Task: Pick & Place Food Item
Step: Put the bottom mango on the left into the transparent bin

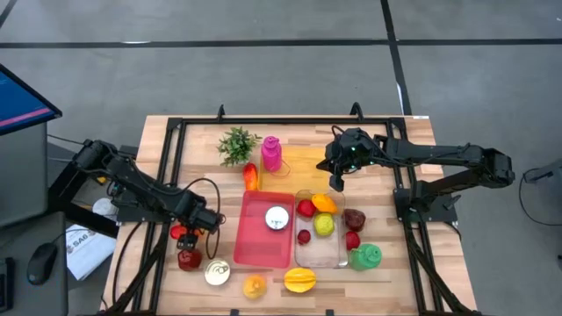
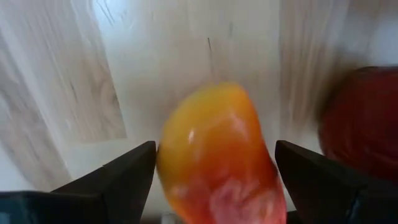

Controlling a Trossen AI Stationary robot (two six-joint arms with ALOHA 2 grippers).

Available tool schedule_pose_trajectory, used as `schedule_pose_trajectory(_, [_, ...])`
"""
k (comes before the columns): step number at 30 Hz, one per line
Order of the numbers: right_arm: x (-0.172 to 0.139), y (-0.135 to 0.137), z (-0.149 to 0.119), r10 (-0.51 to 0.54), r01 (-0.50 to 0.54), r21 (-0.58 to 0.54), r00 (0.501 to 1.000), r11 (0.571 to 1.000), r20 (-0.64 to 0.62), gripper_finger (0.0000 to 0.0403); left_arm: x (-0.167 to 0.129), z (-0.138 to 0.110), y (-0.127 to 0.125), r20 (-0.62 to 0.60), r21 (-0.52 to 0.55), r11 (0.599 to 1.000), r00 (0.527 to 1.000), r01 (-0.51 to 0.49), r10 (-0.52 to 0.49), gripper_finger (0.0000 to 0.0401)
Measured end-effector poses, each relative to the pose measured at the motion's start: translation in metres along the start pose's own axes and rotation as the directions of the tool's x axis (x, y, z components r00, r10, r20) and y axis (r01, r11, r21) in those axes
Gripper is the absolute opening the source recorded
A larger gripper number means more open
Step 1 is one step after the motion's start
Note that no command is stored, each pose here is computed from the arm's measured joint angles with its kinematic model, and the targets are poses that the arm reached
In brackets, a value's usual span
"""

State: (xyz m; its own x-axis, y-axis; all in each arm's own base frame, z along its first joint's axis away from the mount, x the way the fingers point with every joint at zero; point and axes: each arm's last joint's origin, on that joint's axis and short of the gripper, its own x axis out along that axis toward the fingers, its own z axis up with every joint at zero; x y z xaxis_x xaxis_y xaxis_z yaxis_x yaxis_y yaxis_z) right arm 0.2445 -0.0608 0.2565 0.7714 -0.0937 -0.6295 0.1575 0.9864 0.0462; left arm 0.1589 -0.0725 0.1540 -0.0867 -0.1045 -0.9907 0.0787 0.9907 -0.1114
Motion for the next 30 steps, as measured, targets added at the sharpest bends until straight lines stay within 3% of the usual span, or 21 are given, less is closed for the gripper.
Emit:
schedule_pose_trajectory(7, [0.0, 0.0, 0.0, 0.0, 0.0, 0.0, 1.0, 1.0, 0.0, 0.0011, 0.004, -0.002, 0.002, -0.004, -0.004, 1.0, 1.0, -0.002, 0.002, 0.0303])
schedule_pose_trajectory(15, [0.0, 0.0, 0.0, 0.0, 0.0, 0.0, 1.0, 1.0, 0.0, 0.0011, 0.004, 0.0, 0.001, 0.018, -0.017, 1.0, 1.0, 0.006, -0.006, 0.0235])
schedule_pose_trajectory(19, [0.0, 0.0, 0.0, 0.0, 0.0, 0.0, 1.0, 1.0, 0.0, 0.0011, 0.004, 0.002, 0.001, 0.036, -0.024, 1.0, 0.999, 0.003, -0.002, 0.0232])
schedule_pose_trajectory(25, [0.0, 0.0, 0.0, 0.0, 0.0, 0.001, 1.0, 1.0, 0.0, 0.0011, -0.006, 0.011, 0.003, 0.116, -0.011, 0.995, 0.988, -0.097, 0.098, 0.024])
schedule_pose_trajectory(30, [0.0, 0.0, 0.0, 0.0, 0.0, 0.001, 1.0, 1.0, 0.0, 0.0011, -0.023, 0.025, 0.012, 0.2, -0.068, 0.98, 0.96, -0.185, 0.195, 0.0228])
